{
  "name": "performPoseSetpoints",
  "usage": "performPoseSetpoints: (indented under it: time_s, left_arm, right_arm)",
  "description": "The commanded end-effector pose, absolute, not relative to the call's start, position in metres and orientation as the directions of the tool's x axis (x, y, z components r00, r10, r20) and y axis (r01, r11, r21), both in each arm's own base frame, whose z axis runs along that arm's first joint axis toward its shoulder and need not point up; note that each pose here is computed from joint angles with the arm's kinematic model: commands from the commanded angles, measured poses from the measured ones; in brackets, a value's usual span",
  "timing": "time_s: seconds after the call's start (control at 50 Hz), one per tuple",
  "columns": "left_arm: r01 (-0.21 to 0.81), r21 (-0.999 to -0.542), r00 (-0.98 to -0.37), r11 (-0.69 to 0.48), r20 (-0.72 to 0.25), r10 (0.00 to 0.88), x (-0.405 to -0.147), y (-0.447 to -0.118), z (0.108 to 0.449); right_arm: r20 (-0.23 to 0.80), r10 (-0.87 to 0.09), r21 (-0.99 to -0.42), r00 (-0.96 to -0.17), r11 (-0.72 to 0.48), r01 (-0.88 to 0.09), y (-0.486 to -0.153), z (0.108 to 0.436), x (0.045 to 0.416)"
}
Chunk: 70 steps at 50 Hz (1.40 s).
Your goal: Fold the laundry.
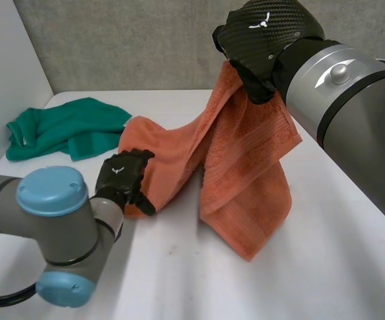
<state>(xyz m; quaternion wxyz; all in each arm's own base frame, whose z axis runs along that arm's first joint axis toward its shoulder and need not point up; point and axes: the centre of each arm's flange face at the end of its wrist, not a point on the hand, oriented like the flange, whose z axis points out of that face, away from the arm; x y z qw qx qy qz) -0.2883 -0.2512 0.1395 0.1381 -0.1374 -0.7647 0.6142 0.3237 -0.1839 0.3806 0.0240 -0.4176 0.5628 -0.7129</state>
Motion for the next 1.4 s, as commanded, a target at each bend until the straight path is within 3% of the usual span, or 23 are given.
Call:
performPoseSetpoints:
  time_s: [0.02,0.22,0.3,0.44,0.58,0.8,0.96,1.04,1.1,1.18,1.28,1.34,1.4]
  left_arm:
    - [0.050,-0.974,-0.928,0.221,0.036,0.370,-0.306,-0.259,0.119]
    - [0.030,-0.968,-0.915,0.248,0.074,0.398,-0.313,-0.238,0.119]
    - [-0.044,-0.978,-0.925,0.204,0.117,0.361,-0.297,-0.243,0.151]
    - [-0.043,-0.975,-0.931,0.218,0.118,0.345,-0.279,-0.238,0.155]
    - [-0.077,-0.968,-0.892,0.238,0.174,0.417,-0.302,-0.223,0.153]
    - [-0.090,-0.931,-0.855,0.353,0.254,0.452,-0.339,-0.214,0.120]
    - [-0.109,-0.940,-0.903,0.323,0.229,0.364,-0.341,-0.238,0.109]
    - [-0.165,-0.954,-0.950,0.249,0.222,0.221,-0.317,-0.271,0.115]
    - [-0.173,-0.958,-0.956,0.226,0.219,0.195,-0.308,-0.282,0.116]
    - [-0.158,-0.971,-0.961,0.181,0.194,0.199,-0.299,-0.285,0.137]
    - [-0.090,-0.995,-0.977,0.054,0.098,0.191,-0.269,-0.284,0.194]
    - [-0.049,-0.999,-0.976,-0.018,0.044,0.212,-0.258,-0.278,0.223]
    - [0.041,-0.991,-0.956,-0.128,-0.077,0.285,-0.251,-0.261,0.257]
  right_arm:
    - [0.564,-0.491,-0.825,-0.664,-0.374,-0.424,-0.182,0.388,0.322]
    - [0.567,-0.451,-0.821,-0.689,-0.375,-0.430,-0.189,0.395,0.319]
    - [0.569,-0.460,-0.821,-0.682,-0.365,-0.439,-0.190,0.390,0.321]
    - [0.566,-0.468,-0.823,-0.678,-0.366,-0.435,-0.187,0.389,0.322]
    - [0.565,-0.462,-0.823,-0.683,-0.374,-0.427,-0.186,0.393,0.322]
    - [0.564,-0.455,-0.823,-0.689,-0.381,-0.422,-0.186,0.397,0.321]
    - [0.563,-0.465,-0.825,-0.683,-0.368,-0.429,-0.182,0.393,0.319]
    - [0.566,-0.469,-0.824,-0.678,-0.341,-0.452,-0.186,0.384,0.315]
    - [0.565,-0.475,-0.825,-0.674,-0.330,-0.459,-0.185,0.379,0.313]
    - [0.574,-0.484,-0.819,-0.660,-0.321,-0.476,-0.183,0.373,0.311]
    - [0.594,-0.469,-0.802,-0.654,-0.283,-0.526,-0.195,0.363,0.302]
    - [0.646,-0.458,-0.752,-0.611,-0.245,-0.612,-0.204,0.348,0.290]
    - [0.687,-0.471,-0.696,-0.553,-0.209,-0.687,-0.207,0.330,0.282]
